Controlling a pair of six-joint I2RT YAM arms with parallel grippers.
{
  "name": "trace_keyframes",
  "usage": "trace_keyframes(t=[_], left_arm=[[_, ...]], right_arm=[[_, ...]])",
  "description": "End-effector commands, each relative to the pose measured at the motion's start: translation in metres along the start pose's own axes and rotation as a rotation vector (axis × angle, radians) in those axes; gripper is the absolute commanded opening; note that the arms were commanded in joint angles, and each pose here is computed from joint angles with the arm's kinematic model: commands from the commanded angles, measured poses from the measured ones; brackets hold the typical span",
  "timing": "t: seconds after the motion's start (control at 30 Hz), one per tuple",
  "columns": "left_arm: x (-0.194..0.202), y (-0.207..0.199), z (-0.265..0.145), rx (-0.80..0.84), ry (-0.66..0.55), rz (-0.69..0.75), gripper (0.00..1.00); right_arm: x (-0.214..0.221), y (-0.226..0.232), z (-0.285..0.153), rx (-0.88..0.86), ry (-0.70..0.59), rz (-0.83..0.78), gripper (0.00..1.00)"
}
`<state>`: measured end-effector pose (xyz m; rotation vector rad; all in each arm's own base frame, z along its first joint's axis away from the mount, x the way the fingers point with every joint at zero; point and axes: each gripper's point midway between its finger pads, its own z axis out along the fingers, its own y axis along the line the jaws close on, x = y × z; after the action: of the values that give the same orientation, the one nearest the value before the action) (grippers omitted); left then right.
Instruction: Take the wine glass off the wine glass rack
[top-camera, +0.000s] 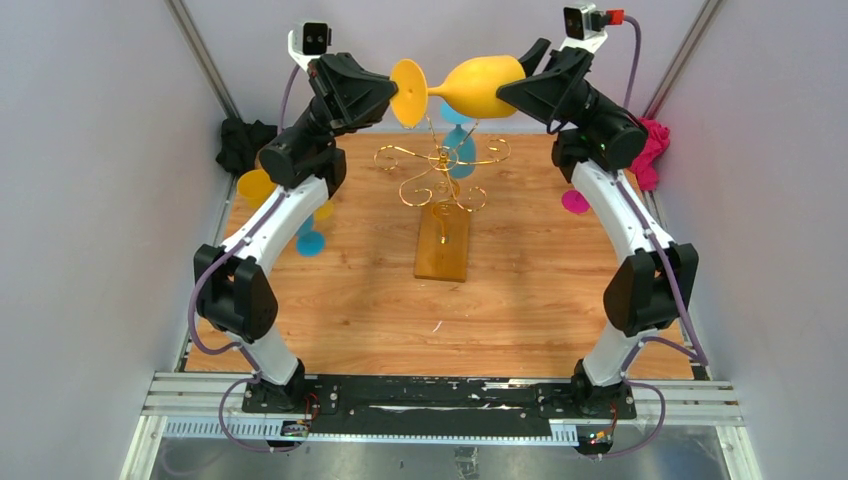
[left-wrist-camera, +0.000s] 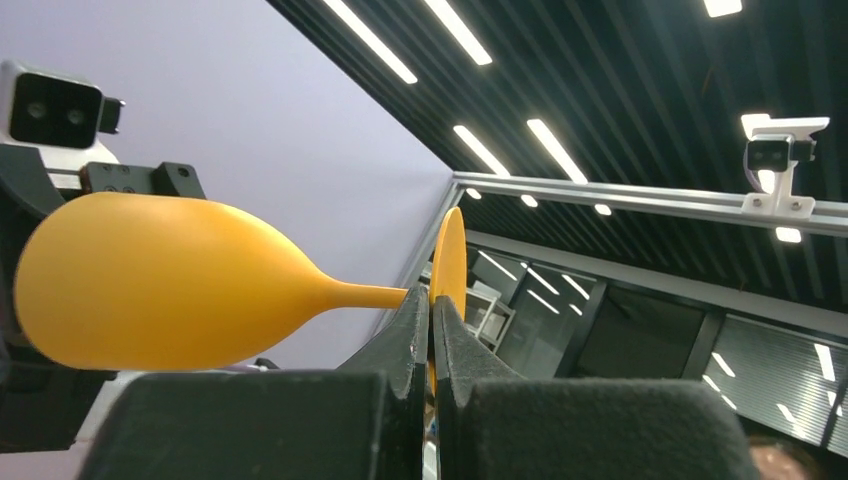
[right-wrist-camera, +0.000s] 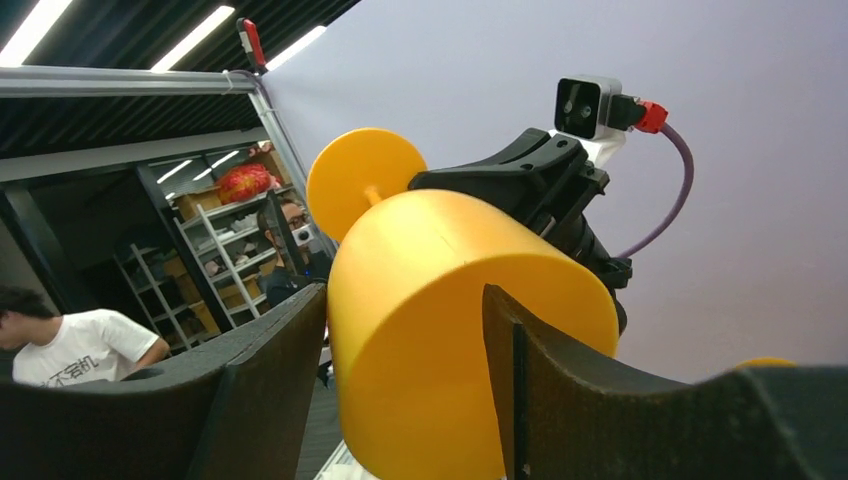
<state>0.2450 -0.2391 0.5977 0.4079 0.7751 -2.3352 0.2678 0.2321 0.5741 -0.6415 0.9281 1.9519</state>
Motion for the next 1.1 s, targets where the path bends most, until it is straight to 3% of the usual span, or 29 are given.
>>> trace_keyframes(t=[0.0,0.07,0.37,0.57,0.7,0.83,0.9,1.0,1.07], left_arm=[[0.021,-0.015,0.004,0.058,0.052,0.032,0.0],[0.021,-0.01,0.002,0.048,0.048,0.021,0.0],[0.022,-0.001,-0.002,0.028,0.049,0.003,0.01],[0.023,0.0,-0.002,0.023,0.061,0.001,0.41],[0.025,-0.001,-0.003,0.015,0.072,0.019,0.54],[0.017,0.004,-0.012,-0.014,0.058,0.039,0.54],[0.008,0.008,-0.02,-0.054,0.04,0.065,0.48],[0.002,0.042,-0.026,-0.256,0.042,0.069,0.35],[-0.002,0.082,-0.039,-0.493,0.055,0.173,0.29]], right_arm=[[0.006,0.017,0.018,-0.114,0.002,-0.026,0.61],[0.011,0.017,0.024,-0.134,0.007,-0.014,0.54],[0.02,0.04,0.031,-0.167,-0.007,-0.043,0.01],[0.012,0.061,0.024,-0.154,-0.052,-0.097,0.0],[0.002,0.091,0.014,-0.142,-0.077,-0.186,0.0],[-0.002,0.122,0.007,-0.076,-0.052,-0.271,0.0],[-0.003,0.133,0.003,0.033,-0.028,-0.34,0.0],[-0.001,0.099,-0.016,0.36,0.042,-0.383,0.0],[-0.005,0.084,-0.045,0.69,0.041,-0.494,0.0]])
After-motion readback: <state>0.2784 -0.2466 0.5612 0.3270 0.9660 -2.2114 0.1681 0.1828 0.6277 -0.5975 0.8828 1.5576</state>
